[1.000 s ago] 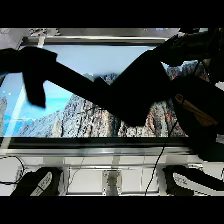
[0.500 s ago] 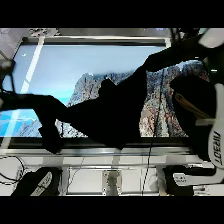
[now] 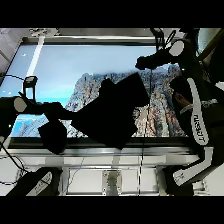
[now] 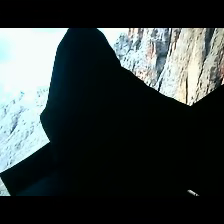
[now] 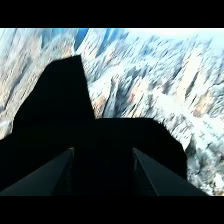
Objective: Fold the clothes and pants, and hang the long-sleeved shirts on hangers.
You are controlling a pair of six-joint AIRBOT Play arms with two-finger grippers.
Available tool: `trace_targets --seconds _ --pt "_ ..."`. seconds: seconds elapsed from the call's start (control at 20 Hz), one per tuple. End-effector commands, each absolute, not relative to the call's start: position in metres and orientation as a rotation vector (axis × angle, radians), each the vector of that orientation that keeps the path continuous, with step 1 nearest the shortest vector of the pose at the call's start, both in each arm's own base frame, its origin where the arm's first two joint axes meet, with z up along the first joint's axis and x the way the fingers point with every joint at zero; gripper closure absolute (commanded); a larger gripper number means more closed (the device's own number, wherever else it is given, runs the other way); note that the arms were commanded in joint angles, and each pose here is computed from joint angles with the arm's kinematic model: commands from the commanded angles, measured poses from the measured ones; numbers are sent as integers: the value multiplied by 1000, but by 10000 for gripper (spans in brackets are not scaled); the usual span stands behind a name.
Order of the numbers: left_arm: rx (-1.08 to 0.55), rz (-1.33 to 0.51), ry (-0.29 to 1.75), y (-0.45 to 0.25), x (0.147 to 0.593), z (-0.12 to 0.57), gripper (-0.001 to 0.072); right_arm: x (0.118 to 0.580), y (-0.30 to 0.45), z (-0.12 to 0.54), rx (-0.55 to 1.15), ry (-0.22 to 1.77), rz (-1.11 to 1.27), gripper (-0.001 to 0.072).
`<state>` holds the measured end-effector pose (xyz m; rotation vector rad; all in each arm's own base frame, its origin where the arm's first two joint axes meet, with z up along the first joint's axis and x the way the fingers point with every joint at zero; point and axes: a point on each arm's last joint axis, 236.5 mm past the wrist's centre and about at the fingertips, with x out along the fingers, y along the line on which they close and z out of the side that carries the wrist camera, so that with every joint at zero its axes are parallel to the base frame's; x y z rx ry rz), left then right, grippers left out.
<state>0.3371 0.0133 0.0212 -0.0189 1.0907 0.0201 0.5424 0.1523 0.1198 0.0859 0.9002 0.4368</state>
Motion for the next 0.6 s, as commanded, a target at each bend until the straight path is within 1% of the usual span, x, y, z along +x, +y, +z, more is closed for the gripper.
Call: trace_targets --seconds 0.0,0.1,0.2,0.3,0.4,0.5,0.55 --pt "-50 41 1009 17 354 38 11 543 121 137 98 917 383 312" --pt "-53 50 948 20 358 61 7 511 87 140 77 1047 368 312" --pt "-52 51 908 20 354 77 7 456 60 129 63 1239 384 312" --pt "-90 38 955 13 340 75 8 409 54 116 76 1366 410 312" --pt "-157 -10 1089 -6 314 57 9 381 74 104 133 1366 471 312" --pt "-217 -65 1181 -25 293 38 8 343 113 85 230 1362 585 288" --pt "-239 -77 1209 -30 286 26 9 325 138 77 292 1339 656 213"
